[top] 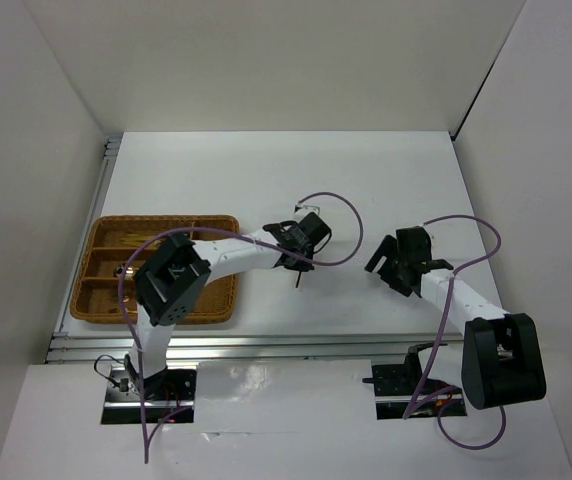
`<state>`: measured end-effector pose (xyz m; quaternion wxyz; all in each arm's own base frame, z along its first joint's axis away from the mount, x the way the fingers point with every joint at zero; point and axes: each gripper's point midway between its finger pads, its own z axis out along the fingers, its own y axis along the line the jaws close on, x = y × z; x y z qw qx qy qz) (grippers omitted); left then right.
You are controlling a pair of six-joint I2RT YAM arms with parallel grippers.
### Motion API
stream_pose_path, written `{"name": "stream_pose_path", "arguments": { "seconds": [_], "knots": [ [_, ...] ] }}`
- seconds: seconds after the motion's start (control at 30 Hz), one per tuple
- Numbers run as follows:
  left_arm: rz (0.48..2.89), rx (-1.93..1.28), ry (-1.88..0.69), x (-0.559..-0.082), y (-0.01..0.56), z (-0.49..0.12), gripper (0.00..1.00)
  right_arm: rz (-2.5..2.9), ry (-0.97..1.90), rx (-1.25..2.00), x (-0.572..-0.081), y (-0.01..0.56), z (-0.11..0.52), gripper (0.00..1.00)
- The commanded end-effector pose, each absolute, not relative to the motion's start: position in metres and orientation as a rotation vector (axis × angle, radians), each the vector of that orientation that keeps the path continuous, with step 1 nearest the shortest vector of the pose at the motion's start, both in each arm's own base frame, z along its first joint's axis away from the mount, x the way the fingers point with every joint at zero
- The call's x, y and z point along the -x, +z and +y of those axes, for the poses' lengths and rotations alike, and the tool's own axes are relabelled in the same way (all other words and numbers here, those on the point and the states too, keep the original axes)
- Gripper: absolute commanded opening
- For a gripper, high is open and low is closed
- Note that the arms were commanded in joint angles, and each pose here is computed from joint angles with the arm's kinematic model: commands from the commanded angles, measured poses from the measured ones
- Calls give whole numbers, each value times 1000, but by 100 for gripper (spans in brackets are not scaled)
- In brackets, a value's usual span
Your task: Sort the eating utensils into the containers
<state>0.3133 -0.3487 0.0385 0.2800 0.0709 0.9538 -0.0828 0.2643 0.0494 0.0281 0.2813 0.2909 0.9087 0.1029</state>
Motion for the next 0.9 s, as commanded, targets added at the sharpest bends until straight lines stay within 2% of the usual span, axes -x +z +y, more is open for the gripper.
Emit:
{"name": "stream_pose_path", "arguments": {
  "seconds": [0.0, 0.13, 0.5, 0.87],
  "knots": [
    [2426, -74, -316, -330, 98, -341, 18, 2437, 273, -792, -263, 26, 48, 88],
    [2397, 19, -330, -336, 118, -313, 18, 2440, 270, -781, -263, 26, 47, 88],
    [2377, 262, -235, -310, 134, -194, 18, 2442, 309, -770, -264, 27, 53, 88],
    [2356, 404, -225, -296, 137, -128, 21, 2445, 320, -767, -265, 26, 54, 88]
  ]
}}
